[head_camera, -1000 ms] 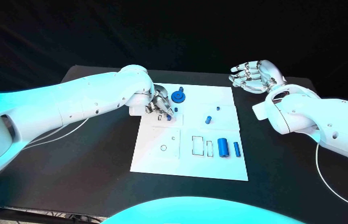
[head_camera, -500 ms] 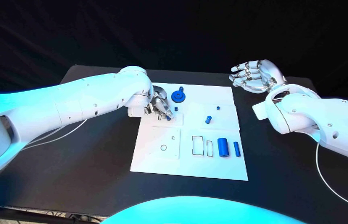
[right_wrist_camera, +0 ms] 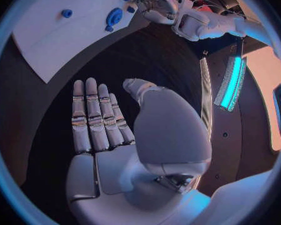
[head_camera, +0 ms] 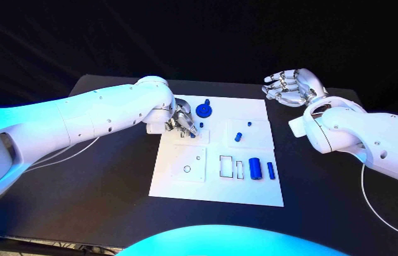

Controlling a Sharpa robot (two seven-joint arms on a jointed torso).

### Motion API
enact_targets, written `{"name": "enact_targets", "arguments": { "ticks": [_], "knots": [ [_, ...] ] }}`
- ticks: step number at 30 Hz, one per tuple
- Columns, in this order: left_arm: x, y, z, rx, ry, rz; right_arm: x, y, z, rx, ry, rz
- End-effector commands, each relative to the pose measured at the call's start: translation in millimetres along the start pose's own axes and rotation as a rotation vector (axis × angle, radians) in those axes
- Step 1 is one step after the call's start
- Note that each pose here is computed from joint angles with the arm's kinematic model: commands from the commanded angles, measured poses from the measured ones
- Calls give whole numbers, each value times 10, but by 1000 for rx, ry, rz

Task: Assemble the parts on the task board

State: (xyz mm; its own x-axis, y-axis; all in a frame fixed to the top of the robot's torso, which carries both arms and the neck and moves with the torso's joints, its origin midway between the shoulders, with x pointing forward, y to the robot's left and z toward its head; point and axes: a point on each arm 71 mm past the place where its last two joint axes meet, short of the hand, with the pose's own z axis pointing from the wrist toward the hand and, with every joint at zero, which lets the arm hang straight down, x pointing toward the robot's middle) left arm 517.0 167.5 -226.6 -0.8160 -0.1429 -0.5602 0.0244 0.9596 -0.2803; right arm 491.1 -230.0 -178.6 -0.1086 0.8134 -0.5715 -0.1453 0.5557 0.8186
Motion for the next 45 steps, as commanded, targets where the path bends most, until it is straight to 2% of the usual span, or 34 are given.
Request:
{"name": "enact_targets", "arguments": {
  "ticks": [1, 22, 32, 39, 45],
  "knots": [
    [50, 24, 27, -19, 10, 10, 13, 13, -2, -15, 13, -4],
    [26, 42, 7, -12, -48, -13, 10, 8, 2, -15, 12, -5],
    [-17, 33, -55, 7, -78, -38, 8, 4, 3, -14, 12, -6],
    [-129, -9, -178, 53, -113, -115, 6, -9, 11, -12, 9, -7],
    [-343, 8, -330, 84, -164, -194, -2, -22, 19, -9, 6, -9]
  ]
}}
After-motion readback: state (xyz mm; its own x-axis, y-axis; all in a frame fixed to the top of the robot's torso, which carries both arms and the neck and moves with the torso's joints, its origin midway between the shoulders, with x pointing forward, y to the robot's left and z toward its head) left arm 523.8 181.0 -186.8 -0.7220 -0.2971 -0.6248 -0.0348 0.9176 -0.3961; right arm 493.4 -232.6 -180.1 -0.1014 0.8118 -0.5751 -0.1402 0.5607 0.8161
